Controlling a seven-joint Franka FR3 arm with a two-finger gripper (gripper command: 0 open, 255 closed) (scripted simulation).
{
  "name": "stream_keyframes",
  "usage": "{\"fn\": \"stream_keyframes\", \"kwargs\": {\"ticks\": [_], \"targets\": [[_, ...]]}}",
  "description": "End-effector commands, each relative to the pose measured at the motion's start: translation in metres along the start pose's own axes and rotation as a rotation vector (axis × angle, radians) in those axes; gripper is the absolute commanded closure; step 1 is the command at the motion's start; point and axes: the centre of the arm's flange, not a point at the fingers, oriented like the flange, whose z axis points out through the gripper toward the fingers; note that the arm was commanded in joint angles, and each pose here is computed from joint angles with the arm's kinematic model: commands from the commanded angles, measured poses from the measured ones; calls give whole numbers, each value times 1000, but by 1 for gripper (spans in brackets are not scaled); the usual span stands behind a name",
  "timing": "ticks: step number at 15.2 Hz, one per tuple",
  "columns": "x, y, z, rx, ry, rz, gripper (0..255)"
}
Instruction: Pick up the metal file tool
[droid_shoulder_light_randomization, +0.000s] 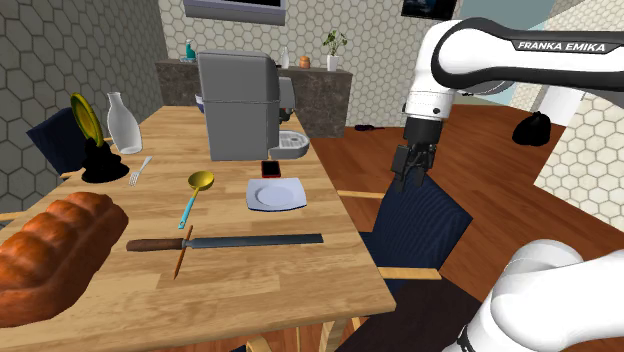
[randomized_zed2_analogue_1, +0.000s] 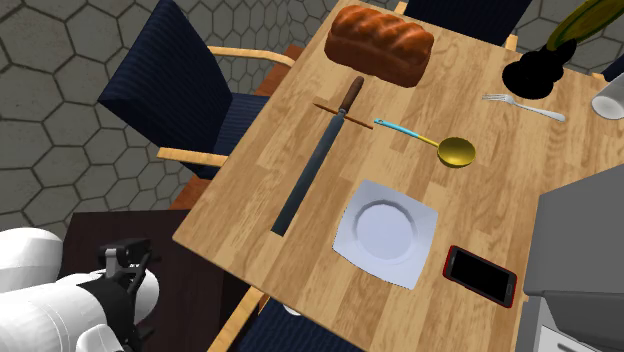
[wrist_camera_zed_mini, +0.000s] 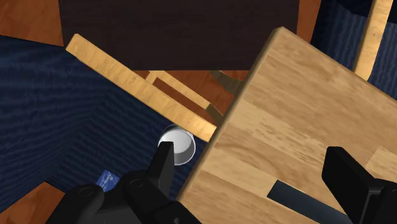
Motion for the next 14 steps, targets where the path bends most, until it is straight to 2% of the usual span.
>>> {"fn": "stream_keyframes", "kwargs": {"ticks": [1,14], "targets": [[0,0,0,0,0,0,0],[139,-81,59,-45,11,-392,0]]}}
